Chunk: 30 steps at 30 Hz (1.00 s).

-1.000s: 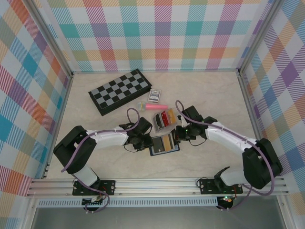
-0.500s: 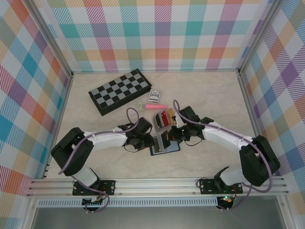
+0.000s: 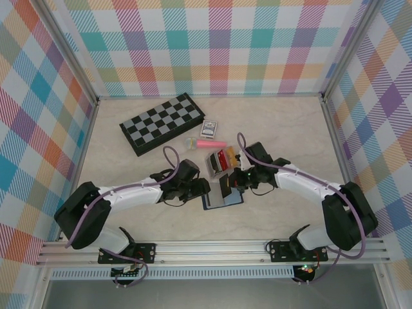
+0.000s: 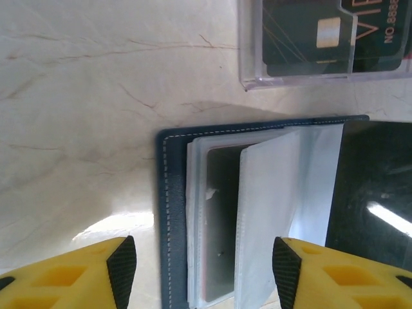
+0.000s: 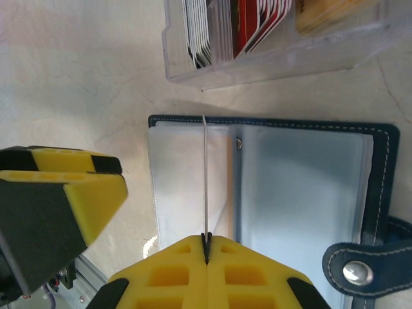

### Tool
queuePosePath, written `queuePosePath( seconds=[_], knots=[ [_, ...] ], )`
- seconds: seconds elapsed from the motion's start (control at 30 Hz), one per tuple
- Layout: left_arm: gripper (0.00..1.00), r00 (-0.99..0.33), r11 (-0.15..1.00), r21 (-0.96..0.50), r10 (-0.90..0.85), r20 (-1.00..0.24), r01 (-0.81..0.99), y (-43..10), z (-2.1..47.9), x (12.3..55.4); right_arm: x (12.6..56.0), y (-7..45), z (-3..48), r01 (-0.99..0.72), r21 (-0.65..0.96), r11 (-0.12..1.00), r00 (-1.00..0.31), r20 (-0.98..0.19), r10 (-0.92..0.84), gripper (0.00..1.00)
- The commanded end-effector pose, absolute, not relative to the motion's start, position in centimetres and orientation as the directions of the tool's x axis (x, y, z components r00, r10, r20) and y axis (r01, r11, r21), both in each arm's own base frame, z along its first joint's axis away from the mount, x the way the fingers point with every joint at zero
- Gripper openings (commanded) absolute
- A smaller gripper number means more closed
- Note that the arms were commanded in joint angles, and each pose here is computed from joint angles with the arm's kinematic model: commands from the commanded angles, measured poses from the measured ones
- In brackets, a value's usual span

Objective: Put the credit cards into the card holder

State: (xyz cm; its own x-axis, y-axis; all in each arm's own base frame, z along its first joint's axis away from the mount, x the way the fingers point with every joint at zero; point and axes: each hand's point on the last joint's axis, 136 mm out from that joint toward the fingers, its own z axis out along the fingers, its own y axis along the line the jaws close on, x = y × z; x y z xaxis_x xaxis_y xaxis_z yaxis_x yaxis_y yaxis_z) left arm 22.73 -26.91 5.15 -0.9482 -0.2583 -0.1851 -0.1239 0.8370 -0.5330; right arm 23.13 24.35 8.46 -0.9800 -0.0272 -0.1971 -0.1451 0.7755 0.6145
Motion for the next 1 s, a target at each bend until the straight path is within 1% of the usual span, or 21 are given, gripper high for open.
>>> queuePosePath(
  seconds=[0.0,0.27,0.37,0.47,0.57,0.7,0.87,0.97],
  knots=[
    [0.59,-0.962,0.824,-0.562,-0.205,-0.183,-0.068,-28.8,5.5,22.9,22.8,25.0,8.2,-0.155,0.651,0.743,-0.980,-0.195,-0.033,0.01],
    [0.52,-0.973,0.852,-0.516,-0.183,-0.138,-0.088,-28.6,3.2,22.4,22.7,24.6,6.5,-0.118,0.652,0.749,-0.986,-0.169,-0.007,0.01],
    [0.46,-0.977,0.867,-0.491,-0.172,-0.130,-0.087,-28.4,2.6,22.3,22.6,24.3,5.9,-0.101,0.648,0.755,-0.988,-0.155,0.001,0.01],
    [0.36,-0.979,0.876,-0.473,-0.165,-0.121,-0.089,-28.3,2.0,22.1,22.7,23.8,5.9,-0.078,0.650,0.756,-0.988,-0.151,0.028,0.01],
    [0.32,-0.979,0.888,-0.450,-0.166,-0.116,-0.097,-27.8,1.5,21.9,22.8,23.9,6.5,-0.073,0.682,0.728,-0.988,-0.150,0.042,0.01],
    [0.31,-0.980,0.893,-0.439,-0.163,-0.111,-0.099,-27.7,1.2,21.8,22.5,23.6,6.1,-0.053,0.679,0.732,-0.990,-0.132,0.051,0.01],
    [0.31,-0.982,0.890,-0.445,-0.158,-0.109,-0.094,-28.1,1.3,21.8,22.1,24.7,5.5,-0.017,0.731,0.682,-0.996,-0.074,0.055,0.01],
    [0.31,-0.981,0.889,-0.448,-0.157,-0.112,-0.091,-28.2,1.3,21.9,22.0,24.8,5.0,-0.002,0.740,0.673,-0.996,-0.060,0.063,0.01]
  ],
)
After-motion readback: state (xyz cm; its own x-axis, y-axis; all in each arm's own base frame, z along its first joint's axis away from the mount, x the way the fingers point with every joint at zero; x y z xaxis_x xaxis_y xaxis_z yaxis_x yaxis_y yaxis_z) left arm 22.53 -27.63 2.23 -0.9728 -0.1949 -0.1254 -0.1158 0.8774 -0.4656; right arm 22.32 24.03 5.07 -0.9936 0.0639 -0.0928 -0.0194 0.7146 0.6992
